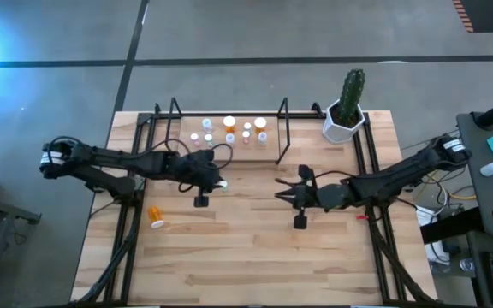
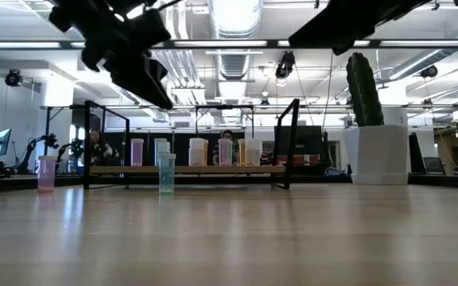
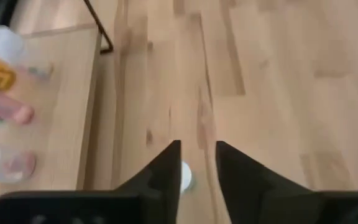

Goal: Pick and place medicine bottles onto shelf by color
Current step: Put the green pill bottle on the shelf

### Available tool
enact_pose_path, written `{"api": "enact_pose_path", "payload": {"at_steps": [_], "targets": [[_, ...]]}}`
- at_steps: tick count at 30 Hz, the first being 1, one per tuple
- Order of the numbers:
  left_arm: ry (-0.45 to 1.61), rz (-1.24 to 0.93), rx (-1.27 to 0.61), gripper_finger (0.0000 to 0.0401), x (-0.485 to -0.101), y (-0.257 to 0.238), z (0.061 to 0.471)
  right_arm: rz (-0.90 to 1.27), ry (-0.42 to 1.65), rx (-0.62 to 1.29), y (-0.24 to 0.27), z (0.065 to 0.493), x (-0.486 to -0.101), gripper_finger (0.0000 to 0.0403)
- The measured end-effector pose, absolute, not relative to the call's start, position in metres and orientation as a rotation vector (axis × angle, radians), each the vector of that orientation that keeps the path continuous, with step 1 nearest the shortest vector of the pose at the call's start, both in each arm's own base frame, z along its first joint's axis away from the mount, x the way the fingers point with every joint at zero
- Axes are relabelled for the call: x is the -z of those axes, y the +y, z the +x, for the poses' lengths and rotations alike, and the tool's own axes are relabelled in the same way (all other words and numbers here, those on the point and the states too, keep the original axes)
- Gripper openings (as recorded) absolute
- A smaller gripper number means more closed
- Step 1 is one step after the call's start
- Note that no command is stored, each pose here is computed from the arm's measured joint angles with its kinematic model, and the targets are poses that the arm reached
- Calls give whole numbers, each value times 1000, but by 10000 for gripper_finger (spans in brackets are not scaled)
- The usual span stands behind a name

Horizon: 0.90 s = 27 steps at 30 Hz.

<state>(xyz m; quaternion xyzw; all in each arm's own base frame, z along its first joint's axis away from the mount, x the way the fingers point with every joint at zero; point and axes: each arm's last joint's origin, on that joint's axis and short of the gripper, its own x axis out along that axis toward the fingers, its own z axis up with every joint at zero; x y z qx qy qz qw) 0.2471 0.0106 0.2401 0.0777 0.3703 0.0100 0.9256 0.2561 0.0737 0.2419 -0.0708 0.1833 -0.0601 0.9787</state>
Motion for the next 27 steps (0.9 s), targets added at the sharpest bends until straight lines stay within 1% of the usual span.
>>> {"api": "enact_pose_path", "payload": {"at_steps": [7,12,15,18,27], "targets": [[896,166,-15,168,-225,11,261,-144,375,117,74,255,-237,9],[953,197,-9,211,-211,12,268,-146,378,116,74,255,-236,9],[971,228,-42,222,-204,14,272,-146,377,116,74,255,-236,9],[1007,263,-78,223,-197,16,275,-145,373,116,74,255,-237,9],[1038,262,-78,223,-184,20,281,-145,372,116,74,255,-236,9]]}}
